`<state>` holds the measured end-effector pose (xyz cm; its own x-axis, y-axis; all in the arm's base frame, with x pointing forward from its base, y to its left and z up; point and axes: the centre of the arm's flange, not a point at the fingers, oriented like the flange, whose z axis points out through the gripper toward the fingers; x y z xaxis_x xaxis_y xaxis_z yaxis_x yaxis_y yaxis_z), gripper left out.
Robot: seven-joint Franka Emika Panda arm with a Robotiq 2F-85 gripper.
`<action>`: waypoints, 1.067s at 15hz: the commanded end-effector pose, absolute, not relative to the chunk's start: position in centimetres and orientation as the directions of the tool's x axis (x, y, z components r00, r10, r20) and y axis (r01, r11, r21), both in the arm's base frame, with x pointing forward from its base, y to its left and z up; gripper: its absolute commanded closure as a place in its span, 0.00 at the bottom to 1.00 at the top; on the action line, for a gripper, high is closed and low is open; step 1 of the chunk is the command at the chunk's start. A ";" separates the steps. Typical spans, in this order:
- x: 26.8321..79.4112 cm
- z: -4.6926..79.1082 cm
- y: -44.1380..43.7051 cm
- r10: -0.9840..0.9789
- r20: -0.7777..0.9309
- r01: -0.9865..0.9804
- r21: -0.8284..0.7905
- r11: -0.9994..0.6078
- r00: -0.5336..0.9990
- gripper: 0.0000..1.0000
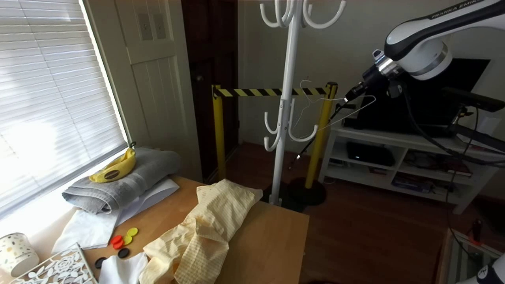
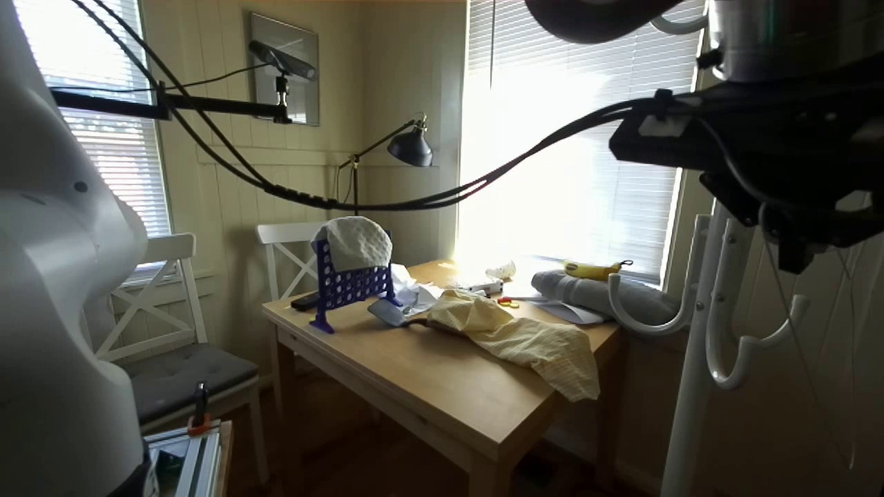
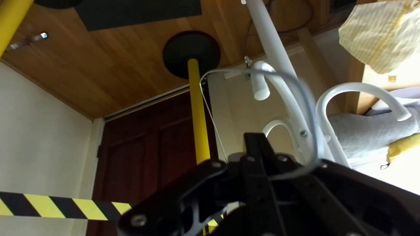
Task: Move the hanger to the bottom hook on the stand.
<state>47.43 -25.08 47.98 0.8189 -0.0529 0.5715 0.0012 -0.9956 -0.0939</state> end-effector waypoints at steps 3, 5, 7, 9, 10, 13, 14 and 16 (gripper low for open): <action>46.9 48.4 -23.9 -0.145 0.603 -0.112 -0.092 -0.989 0.784 0.98; 46.1 49.3 -23.8 -0.181 0.626 -0.148 -0.105 -0.983 0.759 0.98; 45.6 49.8 -23.8 -0.191 0.632 -0.155 -0.112 -0.981 0.751 1.00; 46.3 48.4 -23.1 -0.231 0.632 -0.246 -0.065 -0.967 0.740 1.00; 46.7 47.2 -22.8 -0.247 0.647 -0.279 -0.056 -0.959 0.721 1.00; 47.5 44.2 -21.7 -0.293 0.688 -0.378 -0.029 -0.925 0.664 1.00; 48.0 42.9 -21.0 -0.293 0.693 -0.394 -0.014 -0.919 0.658 1.00; 48.9 40.6 -19.7 -0.288 0.696 -0.424 0.025 -0.905 0.657 1.00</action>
<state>47.48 -21.94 43.23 0.6650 -0.2766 0.6937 -0.3549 -0.9344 -0.0324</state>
